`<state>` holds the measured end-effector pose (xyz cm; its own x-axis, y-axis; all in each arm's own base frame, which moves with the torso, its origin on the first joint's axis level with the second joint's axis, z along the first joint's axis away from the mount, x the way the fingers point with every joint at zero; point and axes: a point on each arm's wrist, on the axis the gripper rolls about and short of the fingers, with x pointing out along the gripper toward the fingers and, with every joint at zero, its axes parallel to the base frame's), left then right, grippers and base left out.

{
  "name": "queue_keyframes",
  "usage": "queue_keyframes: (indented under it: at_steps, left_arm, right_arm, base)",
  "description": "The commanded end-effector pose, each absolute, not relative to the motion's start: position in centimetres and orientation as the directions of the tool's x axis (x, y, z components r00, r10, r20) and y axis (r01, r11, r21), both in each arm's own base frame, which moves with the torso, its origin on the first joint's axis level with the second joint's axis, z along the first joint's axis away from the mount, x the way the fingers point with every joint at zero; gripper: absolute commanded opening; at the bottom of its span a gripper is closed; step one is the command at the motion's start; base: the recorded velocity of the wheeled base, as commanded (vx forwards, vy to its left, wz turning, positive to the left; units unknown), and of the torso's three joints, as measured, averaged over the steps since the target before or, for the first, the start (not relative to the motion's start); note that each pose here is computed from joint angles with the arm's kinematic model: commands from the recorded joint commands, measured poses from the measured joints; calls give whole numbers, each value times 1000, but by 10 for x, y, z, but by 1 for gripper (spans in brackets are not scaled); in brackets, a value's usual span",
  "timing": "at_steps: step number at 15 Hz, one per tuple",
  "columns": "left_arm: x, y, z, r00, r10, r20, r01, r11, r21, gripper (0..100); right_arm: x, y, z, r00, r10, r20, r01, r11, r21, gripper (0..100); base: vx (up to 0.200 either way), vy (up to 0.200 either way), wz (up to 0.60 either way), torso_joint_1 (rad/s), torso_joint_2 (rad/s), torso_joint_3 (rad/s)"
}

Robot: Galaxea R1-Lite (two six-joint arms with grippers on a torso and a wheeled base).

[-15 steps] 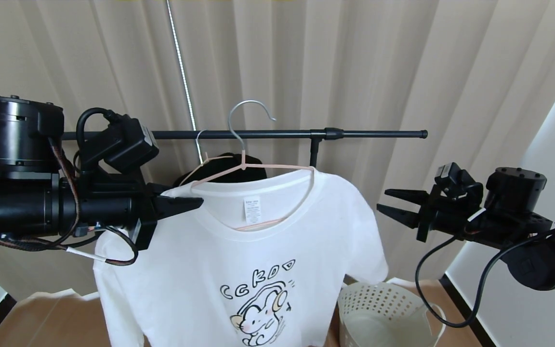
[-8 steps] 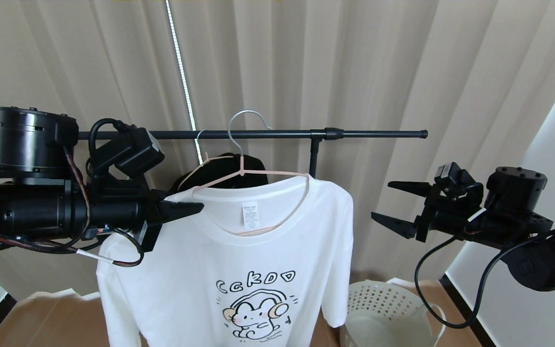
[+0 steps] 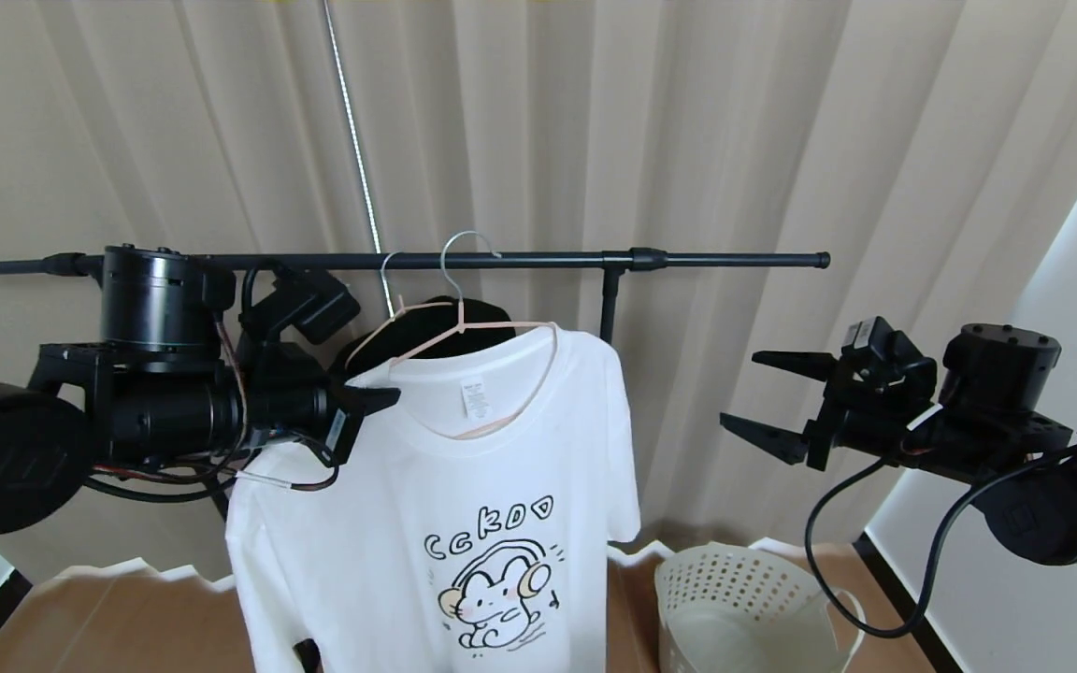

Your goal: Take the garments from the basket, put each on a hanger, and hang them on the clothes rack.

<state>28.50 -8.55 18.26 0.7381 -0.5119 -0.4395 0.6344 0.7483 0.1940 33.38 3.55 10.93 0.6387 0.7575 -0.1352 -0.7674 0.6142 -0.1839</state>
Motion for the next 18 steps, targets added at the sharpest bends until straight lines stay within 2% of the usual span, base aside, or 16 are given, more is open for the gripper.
queue_keyframes:
  at_steps: [1, 8, 10, 14, 18]
  left_arm:
    - [299, -90, 164, 738, -483, -471, 611, 775, 161, 0]
    - [330, -98, 143, 792, -424, -438, 506, 859, 83, 0]
    - [344, -101, 139, 807, -405, -429, 485, 870, 90, 0]
    - [385, -111, 132, 872, -280, -402, 361, 922, 139, 0]
    - [410, -120, 123, 886, -257, -387, 336, 929, 153, 0]
  right_arm:
    - [334, 36, 107, 637, 758, -139, -769, 613, -181, 100]
    - [335, 36, 106, 635, 759, -142, -771, 612, -178, 100]
    - [335, 36, 106, 635, 759, -141, -771, 612, -179, 100]
    - [335, 36, 107, 636, 759, -139, -770, 612, -181, 100]
    - [335, 36, 107, 636, 759, -140, -770, 612, -180, 100]
  base:
    - [0, 0, 0, 0, 0, 0]
    - [0, 0, 0, 0, 0, 0]
    - [0, 0, 0, 0, 0, 0]
    - [0, 0, 0, 0, 0, 0]
    - [0, 0, 0, 0, 0, 0]
